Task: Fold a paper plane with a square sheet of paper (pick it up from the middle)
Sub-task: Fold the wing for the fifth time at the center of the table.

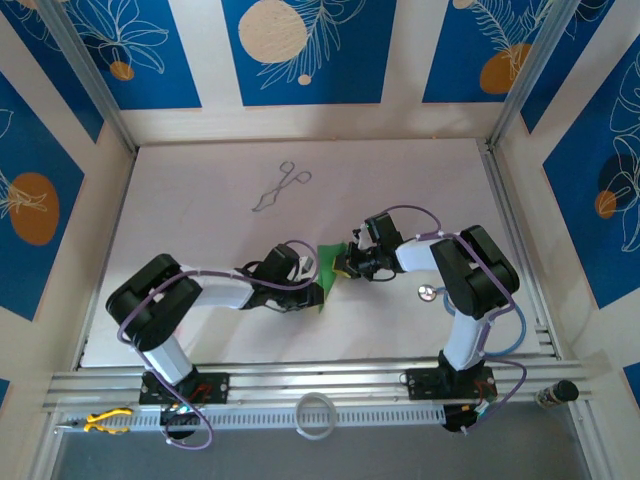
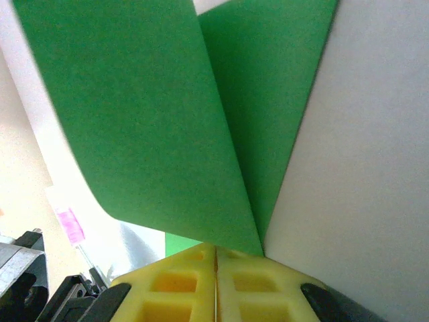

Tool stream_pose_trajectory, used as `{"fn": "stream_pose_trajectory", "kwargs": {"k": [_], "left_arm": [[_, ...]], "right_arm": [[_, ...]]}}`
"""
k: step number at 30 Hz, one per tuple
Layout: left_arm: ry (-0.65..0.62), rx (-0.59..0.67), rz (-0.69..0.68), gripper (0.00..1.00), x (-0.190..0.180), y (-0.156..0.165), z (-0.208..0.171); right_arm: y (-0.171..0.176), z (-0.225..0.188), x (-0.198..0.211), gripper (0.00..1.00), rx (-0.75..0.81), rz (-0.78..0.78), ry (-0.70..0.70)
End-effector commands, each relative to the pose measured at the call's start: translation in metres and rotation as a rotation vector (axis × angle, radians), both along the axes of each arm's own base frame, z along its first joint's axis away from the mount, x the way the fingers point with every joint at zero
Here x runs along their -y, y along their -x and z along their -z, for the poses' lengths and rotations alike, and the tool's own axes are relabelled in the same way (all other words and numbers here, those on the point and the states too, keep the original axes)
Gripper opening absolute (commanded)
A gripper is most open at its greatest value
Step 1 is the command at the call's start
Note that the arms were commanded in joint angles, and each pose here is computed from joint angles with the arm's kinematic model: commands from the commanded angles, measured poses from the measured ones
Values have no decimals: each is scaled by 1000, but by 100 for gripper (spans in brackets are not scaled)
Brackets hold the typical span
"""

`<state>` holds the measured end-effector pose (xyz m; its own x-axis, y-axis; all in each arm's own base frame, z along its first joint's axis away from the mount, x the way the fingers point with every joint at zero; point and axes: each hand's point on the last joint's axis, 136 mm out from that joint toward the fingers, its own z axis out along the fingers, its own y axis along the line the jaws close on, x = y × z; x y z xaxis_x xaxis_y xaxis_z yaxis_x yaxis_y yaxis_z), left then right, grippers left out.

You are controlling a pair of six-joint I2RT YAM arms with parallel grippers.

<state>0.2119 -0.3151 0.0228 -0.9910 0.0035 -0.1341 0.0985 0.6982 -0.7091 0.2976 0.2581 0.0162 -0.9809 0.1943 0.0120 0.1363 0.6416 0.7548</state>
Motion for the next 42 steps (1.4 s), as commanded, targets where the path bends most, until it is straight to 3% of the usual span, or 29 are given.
{"fn": "stream_pose_trajectory", "kwargs": {"k": [1, 23, 32, 42], "left_arm": [[-142, -71, 0, 21, -26, 19, 29], [-134, -81, 7, 10, -26, 25, 32], [-62, 62, -15, 25, -19, 6, -14], [67, 138, 55, 16, 26, -21, -56]], "right_arm": [[17, 18, -1, 8, -75, -25, 41], [17, 19, 0, 8, -79, -25, 46], [17, 20, 1, 8, -81, -21, 53], [16, 21, 0, 8, -86, -19, 51]]}}
